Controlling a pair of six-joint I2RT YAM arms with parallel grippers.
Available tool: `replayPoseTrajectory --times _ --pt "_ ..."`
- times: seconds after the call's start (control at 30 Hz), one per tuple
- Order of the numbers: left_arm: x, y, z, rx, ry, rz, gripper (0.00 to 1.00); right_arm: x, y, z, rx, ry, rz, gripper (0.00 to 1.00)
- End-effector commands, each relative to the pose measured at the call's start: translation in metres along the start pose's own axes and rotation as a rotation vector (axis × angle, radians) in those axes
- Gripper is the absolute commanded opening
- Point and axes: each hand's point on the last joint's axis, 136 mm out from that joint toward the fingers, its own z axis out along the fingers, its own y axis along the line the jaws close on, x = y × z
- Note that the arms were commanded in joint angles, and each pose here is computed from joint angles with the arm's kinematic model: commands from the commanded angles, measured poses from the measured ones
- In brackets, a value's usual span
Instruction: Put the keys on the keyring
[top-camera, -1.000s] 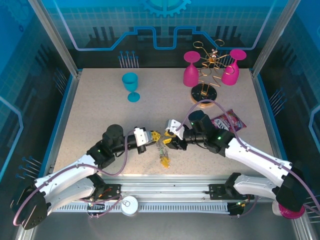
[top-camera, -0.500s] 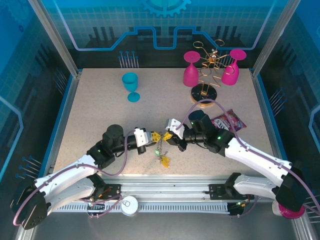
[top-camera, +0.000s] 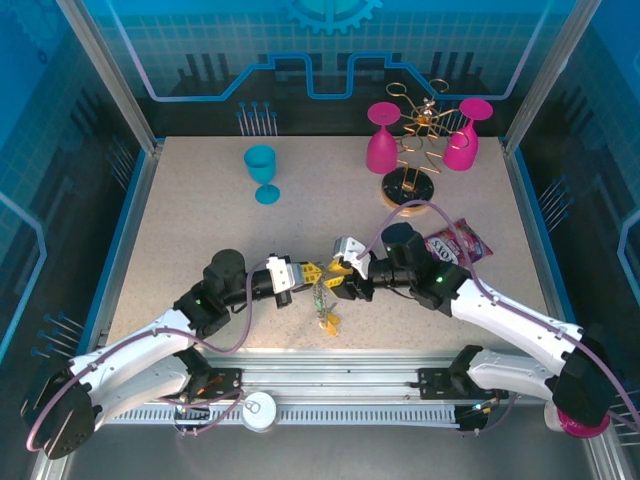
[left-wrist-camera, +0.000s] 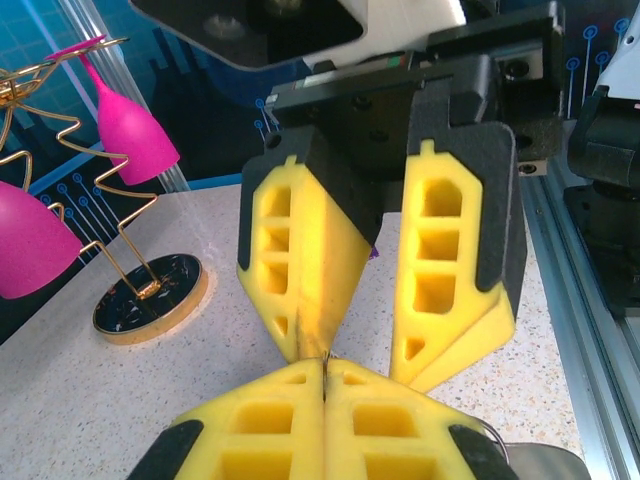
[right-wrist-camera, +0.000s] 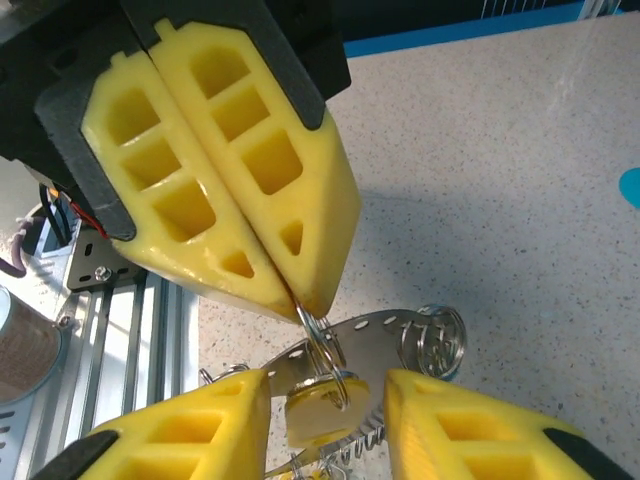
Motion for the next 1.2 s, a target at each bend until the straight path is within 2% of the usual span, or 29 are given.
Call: replayPoseTrajectory --times 0.0,0.23,0.37,0.5,0.67,0.73,0.83,0.97,1.17 --pt "-0.017 -0.001 -0.002 0.008 -0.07 0.032 0.0 -0.014 0.002 -0.003 -0.02 -0.066 -0.027 0.34" --pt "-0.019 -0.001 -0.002 0.015 -0.077 0.03 0.0 -0.018 0.001 0.004 -0.04 -0.085 -0.033 0.28" --pt "-0.02 -0.001 -0.002 0.015 -0.081 0.027 0.0 -0.017 0.0 0.007 -0.051 -0.082 -0.038 0.18" --pt "-0.019 -0.002 -0.002 0.013 -0.08 0.022 0.0 -0.014 0.001 0.008 -0.056 -0.069 -0.051 0.0" --pt "-0.014 0.003 -0.004 -0.017 -0.043 0.009 0.0 -0.016 -0.001 0.002 -0.037 -0.033 -0.077 0.0" --pt "-0.008 0.002 -0.006 -0.016 -0.001 0.018 0.21 -0.016 0.0 -0.001 -0.035 -0.001 -0.095 0.0" --pt "0.004 -0.002 -0.009 0.0 0.075 0.037 0.29 -0.007 0.0 -0.001 -0.033 0.079 -0.12 0.0" --pt "0.017 -0.002 -0.012 0.016 0.174 0.049 0.29 -0.009 0.0 -0.001 -0.024 0.16 -0.186 0.0" --pt "0.017 0.001 -0.008 0.026 0.2 0.039 0.29 -0.011 0.003 0.005 -0.031 0.247 -0.267 0.0"
